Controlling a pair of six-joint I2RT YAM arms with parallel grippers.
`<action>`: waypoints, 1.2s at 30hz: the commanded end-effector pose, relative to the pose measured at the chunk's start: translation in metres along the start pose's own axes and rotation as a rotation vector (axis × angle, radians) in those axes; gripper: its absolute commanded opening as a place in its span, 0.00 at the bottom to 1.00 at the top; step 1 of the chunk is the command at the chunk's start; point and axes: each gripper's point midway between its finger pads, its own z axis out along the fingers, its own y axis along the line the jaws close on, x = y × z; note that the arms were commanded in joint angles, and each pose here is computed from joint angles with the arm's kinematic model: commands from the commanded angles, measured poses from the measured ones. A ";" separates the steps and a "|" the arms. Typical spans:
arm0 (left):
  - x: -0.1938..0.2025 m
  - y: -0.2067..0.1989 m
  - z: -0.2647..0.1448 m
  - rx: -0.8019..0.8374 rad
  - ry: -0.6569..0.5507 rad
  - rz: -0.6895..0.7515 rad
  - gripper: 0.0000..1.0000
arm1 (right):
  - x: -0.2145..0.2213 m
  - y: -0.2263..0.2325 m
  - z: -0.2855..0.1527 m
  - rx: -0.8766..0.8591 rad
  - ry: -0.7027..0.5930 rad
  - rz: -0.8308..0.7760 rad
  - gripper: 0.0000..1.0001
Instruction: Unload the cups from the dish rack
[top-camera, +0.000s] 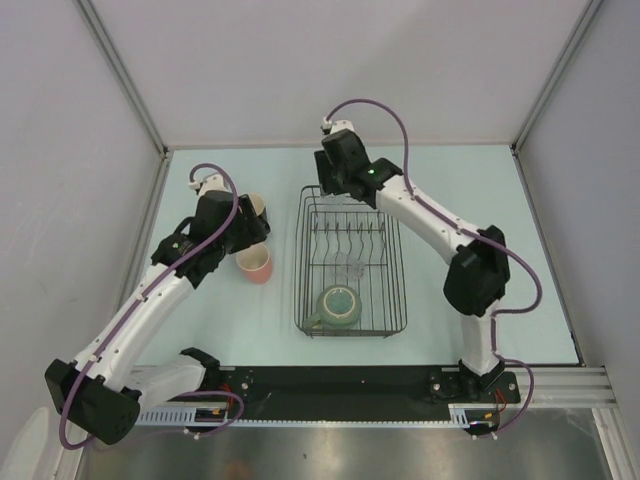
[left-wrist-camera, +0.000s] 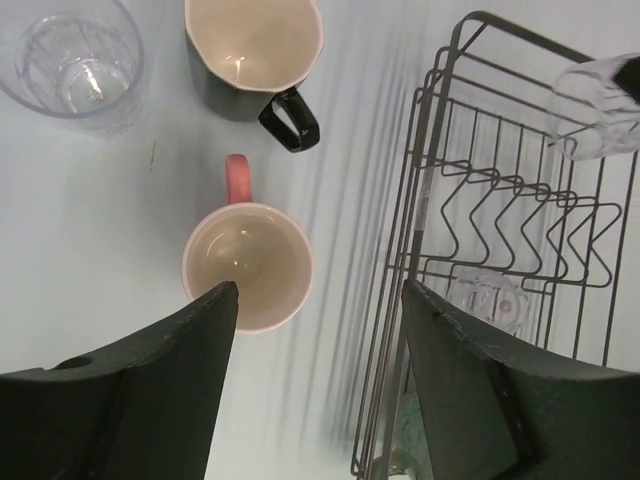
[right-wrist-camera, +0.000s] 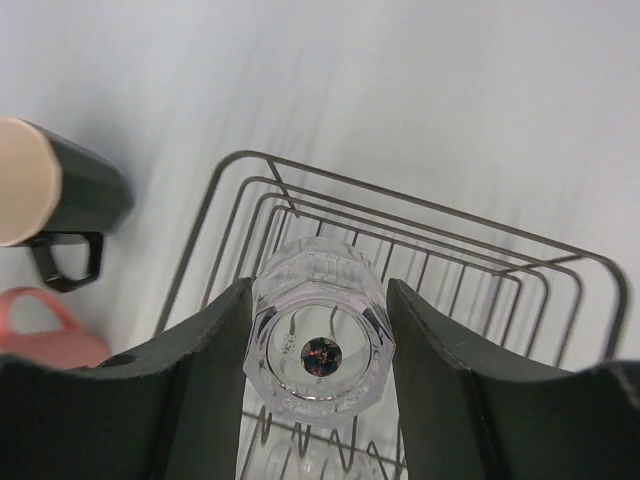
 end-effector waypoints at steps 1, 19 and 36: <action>-0.028 -0.030 -0.012 0.127 -0.082 -0.041 0.73 | -0.058 -0.009 -0.081 -0.007 -0.154 0.036 0.00; -0.019 -0.139 -0.057 0.843 0.052 -0.205 0.79 | -0.038 0.025 -0.225 -0.695 -0.336 0.389 0.00; -0.013 -0.160 -0.120 1.264 -0.009 -0.354 0.58 | -0.011 0.031 -0.242 -1.180 -0.411 0.847 0.00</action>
